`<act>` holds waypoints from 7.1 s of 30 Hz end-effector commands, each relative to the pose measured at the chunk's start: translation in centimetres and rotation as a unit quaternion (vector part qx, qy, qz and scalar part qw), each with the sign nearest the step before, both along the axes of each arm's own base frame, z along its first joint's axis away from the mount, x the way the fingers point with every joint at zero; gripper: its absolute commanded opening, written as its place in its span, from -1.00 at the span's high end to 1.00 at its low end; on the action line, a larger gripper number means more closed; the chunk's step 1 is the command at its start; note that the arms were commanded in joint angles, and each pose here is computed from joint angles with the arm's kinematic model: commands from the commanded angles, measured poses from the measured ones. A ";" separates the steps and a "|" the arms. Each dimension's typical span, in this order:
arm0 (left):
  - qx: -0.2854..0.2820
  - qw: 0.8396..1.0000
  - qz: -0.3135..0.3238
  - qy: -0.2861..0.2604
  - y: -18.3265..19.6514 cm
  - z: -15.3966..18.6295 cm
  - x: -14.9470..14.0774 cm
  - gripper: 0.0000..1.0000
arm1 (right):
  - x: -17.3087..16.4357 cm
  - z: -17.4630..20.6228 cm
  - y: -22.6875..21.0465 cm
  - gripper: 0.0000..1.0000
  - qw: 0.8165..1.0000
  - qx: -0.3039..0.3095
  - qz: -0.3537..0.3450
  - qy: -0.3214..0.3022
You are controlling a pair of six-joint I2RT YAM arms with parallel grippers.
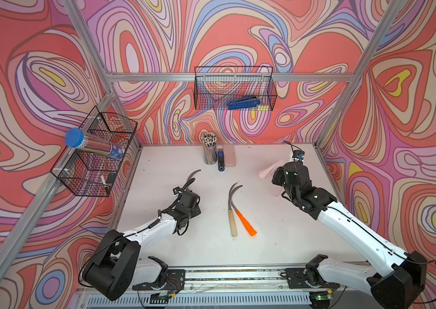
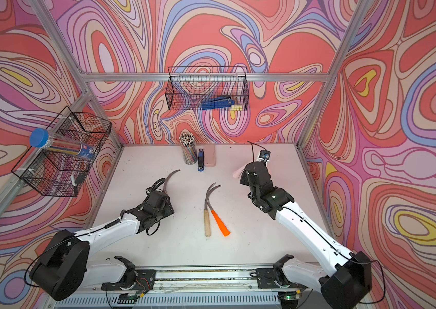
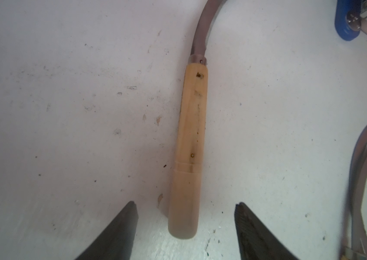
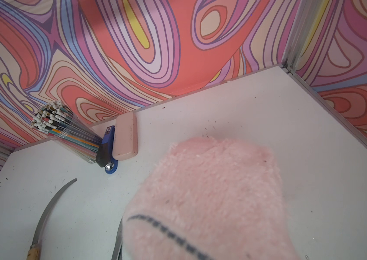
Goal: Wipe small sickles with rags
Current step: Place the small sickle at the center of the board, then pick up the small sickle from the center of the board, then wipe the small sickle.
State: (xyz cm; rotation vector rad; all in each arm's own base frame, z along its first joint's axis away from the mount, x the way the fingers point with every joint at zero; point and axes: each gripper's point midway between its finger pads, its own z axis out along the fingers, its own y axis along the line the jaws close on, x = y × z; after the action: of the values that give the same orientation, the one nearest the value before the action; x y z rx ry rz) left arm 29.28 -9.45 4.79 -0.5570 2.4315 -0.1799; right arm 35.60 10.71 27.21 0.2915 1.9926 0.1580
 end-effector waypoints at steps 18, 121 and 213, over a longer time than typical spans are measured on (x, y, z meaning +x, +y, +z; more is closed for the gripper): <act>0.007 0.982 -0.179 -0.063 -11.9 8.6 -6.6 -0.36 | 0.4 0.8 -0.2 1.00 1.000 0.005 -0.010 -0.010; 0.121 0.942 -0.310 -0.053 -17.5 -4.9 -10.6 0.39 | 1.1 -0.4 0.5 1.00 1.000 0.001 -0.004 0.015; 0.105 0.886 -0.316 -0.323 -12.6 17.4 -5.2 1.00 | -4.8 -3.5 21.4 1.00 0.936 0.039 0.342 0.066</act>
State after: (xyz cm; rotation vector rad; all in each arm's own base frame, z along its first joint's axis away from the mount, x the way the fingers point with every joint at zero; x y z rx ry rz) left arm 23.95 -21.81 20.16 0.4094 1.9118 -0.2357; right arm 30.09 32.68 24.11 -0.4226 2.1346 0.7346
